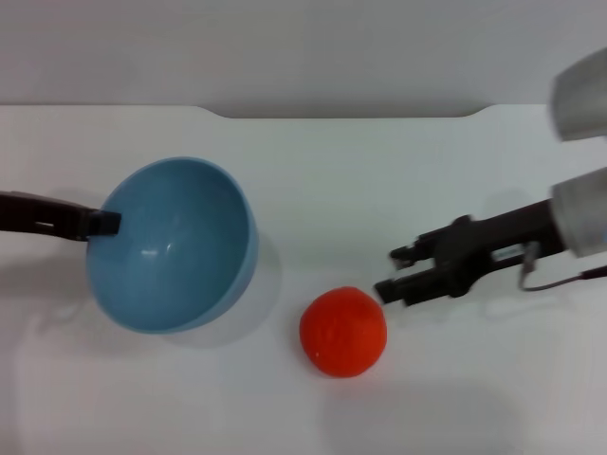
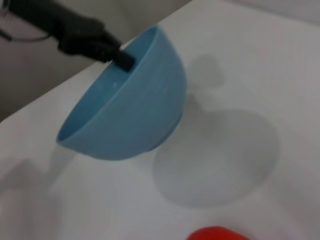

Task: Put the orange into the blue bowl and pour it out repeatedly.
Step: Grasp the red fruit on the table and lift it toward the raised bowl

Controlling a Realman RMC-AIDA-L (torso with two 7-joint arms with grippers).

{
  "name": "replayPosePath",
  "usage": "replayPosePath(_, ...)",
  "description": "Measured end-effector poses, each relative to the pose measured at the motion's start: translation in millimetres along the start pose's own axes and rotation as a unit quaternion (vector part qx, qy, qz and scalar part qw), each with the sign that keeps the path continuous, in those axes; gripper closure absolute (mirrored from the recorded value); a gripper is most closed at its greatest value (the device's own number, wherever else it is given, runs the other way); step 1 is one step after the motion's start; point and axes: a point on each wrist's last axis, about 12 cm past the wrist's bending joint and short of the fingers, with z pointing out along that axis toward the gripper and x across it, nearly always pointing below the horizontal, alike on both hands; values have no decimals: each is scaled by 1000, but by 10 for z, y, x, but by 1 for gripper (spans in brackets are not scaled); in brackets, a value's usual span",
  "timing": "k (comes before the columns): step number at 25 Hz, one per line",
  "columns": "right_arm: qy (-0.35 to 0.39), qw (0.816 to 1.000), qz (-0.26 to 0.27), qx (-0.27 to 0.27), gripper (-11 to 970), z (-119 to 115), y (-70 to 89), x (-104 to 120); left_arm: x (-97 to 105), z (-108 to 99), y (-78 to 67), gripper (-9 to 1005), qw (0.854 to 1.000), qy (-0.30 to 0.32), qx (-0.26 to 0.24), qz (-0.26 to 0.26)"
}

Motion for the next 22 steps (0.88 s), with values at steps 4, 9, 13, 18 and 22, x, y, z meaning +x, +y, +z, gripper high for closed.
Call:
replayPosePath(4, 29, 999, -20, -2, 389, 258, -14, -77, 32, -67, -57, 997, 1000, 5, -6, -4)
replayPosePath(9, 61, 998, -24, 15, 300, 480, -39, -63, 67, -88, -97, 998, 1000, 22, 3, -5)
replayPosePath(13, 69, 997, -14, 18, 303, 540, -45, 5, 72, -84, -103, 998, 1000, 25, 5, -6)
replayPosePath(18, 81, 997, -15, 11, 308, 604, -11, 71, 47, -57, -123, 997, 1000, 26, 7, -1)
replayPosePath(22, 85, 996, -20, 11, 361, 603, -3, 94, 10, -16, -163, 997, 999, 30, 11, 9)
